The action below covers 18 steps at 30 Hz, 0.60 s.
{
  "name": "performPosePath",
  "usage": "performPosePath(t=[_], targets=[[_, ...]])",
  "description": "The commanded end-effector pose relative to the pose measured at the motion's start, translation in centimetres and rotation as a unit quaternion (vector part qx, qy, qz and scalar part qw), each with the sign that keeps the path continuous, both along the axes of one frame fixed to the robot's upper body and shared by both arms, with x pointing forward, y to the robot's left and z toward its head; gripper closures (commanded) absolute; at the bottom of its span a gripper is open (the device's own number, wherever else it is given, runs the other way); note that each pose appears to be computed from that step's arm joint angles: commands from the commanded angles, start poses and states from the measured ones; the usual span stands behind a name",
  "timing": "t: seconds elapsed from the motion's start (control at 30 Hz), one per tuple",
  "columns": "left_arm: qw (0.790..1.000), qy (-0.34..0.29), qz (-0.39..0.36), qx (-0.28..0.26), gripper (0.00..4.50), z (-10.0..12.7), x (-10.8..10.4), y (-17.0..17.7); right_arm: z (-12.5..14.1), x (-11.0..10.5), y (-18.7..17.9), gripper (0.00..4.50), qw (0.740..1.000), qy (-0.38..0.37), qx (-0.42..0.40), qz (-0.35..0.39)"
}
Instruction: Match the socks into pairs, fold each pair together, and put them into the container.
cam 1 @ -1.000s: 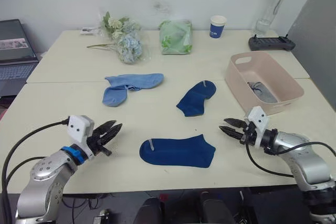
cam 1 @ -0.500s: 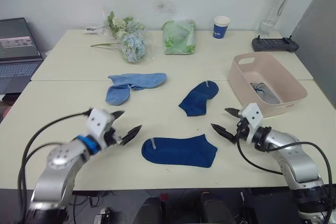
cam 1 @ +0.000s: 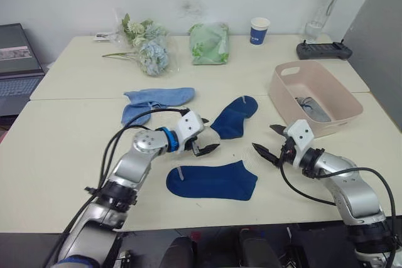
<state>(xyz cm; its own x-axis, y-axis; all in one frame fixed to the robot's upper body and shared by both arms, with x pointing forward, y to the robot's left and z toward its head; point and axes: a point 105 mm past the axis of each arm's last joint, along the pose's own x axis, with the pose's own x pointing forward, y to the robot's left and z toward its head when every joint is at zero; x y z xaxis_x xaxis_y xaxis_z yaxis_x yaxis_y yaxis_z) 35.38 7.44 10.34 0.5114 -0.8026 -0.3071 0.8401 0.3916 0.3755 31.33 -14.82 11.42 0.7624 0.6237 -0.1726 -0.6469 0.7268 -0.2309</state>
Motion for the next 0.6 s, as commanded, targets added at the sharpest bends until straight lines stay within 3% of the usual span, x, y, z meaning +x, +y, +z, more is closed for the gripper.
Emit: performPosePath(t=[0.03,0.07,0.17,0.53,0.6], targets=[[0.999,-0.03,0.0,0.015,0.04,0.0,1.4,-1.3,1.3,-0.4,0.4,0.0,1.0,-0.027,0.001,0.0],[0.999,-0.025,-0.002,0.022,0.04,-0.4,1.7,-1.7,1.2,-0.5,0.4,0.0,1.0,-0.027,0.0,-0.001],[0.999,-0.026,0.017,0.036,0.61,-0.8,3.1,-1.9,1.3,-0.5,0.3,0.0,1.0,-0.028,-0.001,-0.004],[0.999,-0.034,0.007,0.003,4.38,0.3,2.8,-1.8,1.4,-0.4,1.1,0.0,0.999,-0.032,-0.002,0.007],[0.999,-0.038,0.005,-0.009,4.47,0.9,2.7,-1.9,1.7,-0.3,1.4,0.0,0.999,-0.038,-0.004,0.014]])
